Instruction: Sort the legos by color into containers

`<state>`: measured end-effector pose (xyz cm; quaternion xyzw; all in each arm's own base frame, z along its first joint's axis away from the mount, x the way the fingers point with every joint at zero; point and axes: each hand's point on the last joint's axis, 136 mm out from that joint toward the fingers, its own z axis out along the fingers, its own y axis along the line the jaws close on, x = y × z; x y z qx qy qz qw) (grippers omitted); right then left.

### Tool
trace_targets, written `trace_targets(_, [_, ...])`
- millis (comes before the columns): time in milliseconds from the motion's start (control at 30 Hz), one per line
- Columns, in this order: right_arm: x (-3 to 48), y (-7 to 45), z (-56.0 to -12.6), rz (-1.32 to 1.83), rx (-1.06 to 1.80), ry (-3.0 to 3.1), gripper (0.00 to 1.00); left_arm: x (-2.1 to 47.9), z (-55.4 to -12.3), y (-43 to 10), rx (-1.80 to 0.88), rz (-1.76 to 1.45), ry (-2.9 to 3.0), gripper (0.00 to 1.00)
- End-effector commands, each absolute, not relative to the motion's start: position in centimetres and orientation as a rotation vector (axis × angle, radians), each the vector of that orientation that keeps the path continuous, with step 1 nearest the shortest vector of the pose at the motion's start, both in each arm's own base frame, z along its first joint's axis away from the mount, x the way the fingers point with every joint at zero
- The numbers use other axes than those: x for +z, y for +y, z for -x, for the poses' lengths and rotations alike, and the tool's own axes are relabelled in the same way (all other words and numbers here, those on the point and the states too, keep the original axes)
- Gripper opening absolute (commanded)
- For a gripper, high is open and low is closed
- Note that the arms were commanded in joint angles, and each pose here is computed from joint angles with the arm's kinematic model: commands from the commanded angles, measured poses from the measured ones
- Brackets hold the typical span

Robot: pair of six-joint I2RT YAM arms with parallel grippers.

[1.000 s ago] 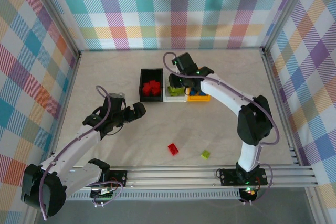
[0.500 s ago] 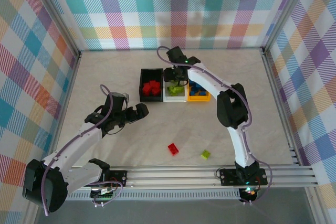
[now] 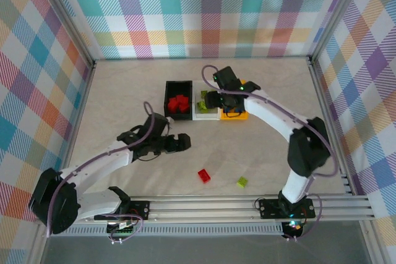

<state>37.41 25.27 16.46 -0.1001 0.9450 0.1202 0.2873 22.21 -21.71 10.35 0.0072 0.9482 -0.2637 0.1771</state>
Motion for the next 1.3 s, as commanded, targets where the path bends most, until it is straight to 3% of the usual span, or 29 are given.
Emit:
trace_targets(0, [15.2,24.1,-34.7,0.248,0.346,2.539,0.7,9.6,-20.0,-24.5,-0.656,-0.261,2.726,0.94])
trace_targets(233, [14.3,20.9,-31.2,0.205,0.321,2.535,0.71,5.4,-14.1,-28.9,-0.405,-0.744,2.81,0.87])
trace_targets(333, [14.3,20.2,-30.8,0.2,0.302,2.524,0.71,4.3,-13.2,-29.8,-0.331,-0.809,2.826,0.83])
trace_targets(667, [14.8,19.4,-30.5,0.179,0.302,2.495,0.71,2.4,-13.5,-29.7,-0.178,-0.862,2.833,0.84])
trace_targets(1033, [15.1,18.9,-30.9,0.16,0.298,2.483,0.72,1.5,-14.2,-29.2,-0.092,-0.886,2.764,0.62])
trace_targets(1267, [15.2,19.0,-30.9,0.158,0.306,2.481,0.72,2.9,-15.1,-28.3,-0.087,-0.803,2.73,0.55])
